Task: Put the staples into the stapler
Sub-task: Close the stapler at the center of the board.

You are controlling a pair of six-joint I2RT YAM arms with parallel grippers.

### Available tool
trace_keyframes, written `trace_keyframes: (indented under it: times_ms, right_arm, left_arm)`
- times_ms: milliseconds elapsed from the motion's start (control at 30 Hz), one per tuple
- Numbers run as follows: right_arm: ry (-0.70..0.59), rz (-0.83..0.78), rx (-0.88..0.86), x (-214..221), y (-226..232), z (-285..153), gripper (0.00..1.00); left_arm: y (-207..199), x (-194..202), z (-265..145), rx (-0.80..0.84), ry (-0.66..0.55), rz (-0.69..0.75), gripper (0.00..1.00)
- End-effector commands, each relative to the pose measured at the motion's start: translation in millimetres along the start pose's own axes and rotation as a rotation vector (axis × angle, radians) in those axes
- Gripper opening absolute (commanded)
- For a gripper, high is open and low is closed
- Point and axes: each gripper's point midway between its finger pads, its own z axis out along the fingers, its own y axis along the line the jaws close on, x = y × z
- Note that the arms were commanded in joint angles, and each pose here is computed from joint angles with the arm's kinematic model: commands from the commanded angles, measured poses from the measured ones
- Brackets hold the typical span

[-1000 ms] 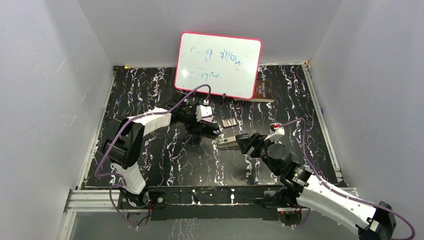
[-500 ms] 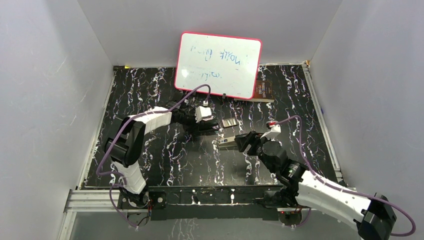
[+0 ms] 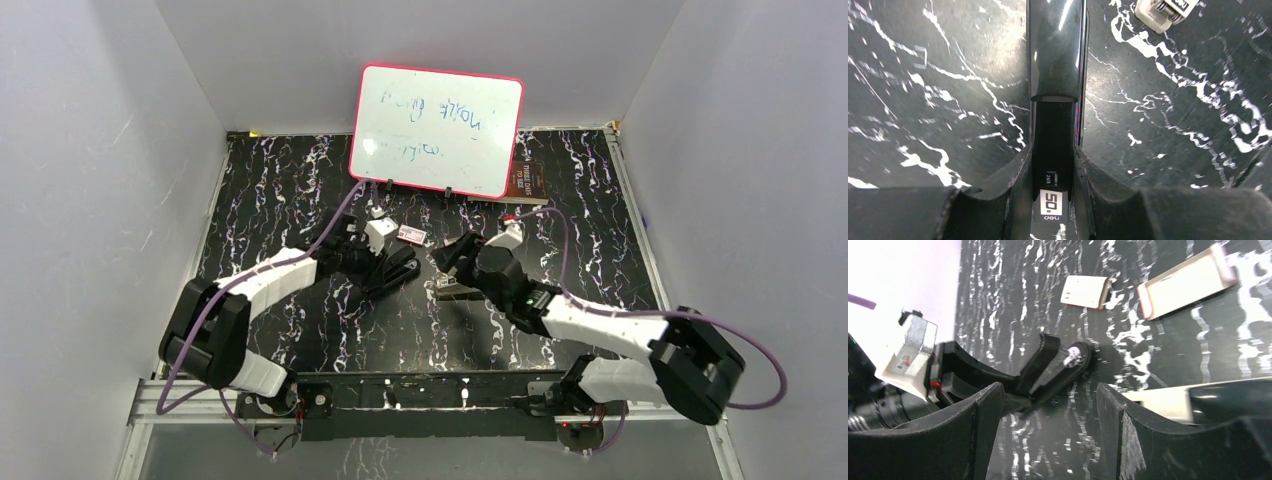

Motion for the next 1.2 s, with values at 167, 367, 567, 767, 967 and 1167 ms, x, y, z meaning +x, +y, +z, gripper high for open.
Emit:
trace_keyframes:
  times_ms: [167, 367, 567, 767, 967, 1167]
  right_arm:
    - [0.159, 0.302, -0.163, 22.4, 76.7, 35.7, 0.75]
    - [0.245, 0.355, -0.08, 47.6, 68.2, 53.6, 0.68]
    - [0.346, 0.375, 0.001, 77.4, 52.6, 62.1, 0.64]
    - [0.382, 0.378, 0.03, 94.7, 41.4, 71.3, 0.63]
    - [0.422, 0.376, -0.001, 109.0, 42.4, 81.3, 0.62]
    - [0.419, 0.363, -0.003, 111.4, 38.3, 82.4, 0.61]
  left_arm:
    - [-31.5, -14.6, -7.9, -0.082, -0.18, -0.387, 0.0]
    - [-35.5, -3.3, -3.9, -0.156, -0.192, -0.452, 0.0]
    - [-34.6, -2.6, -3.2, -0.184, -0.197, -0.443, 0.0]
    - [-37.9, -2.9, -0.7, -0.17, -0.189, -0.43, 0.0]
    - [-47.5, -0.8, 3.5, -0.128, -0.167, -0.4, 0.0]
    - [-50.4, 1.8, 7.1, -0.123, -0.15, -0.387, 0.0]
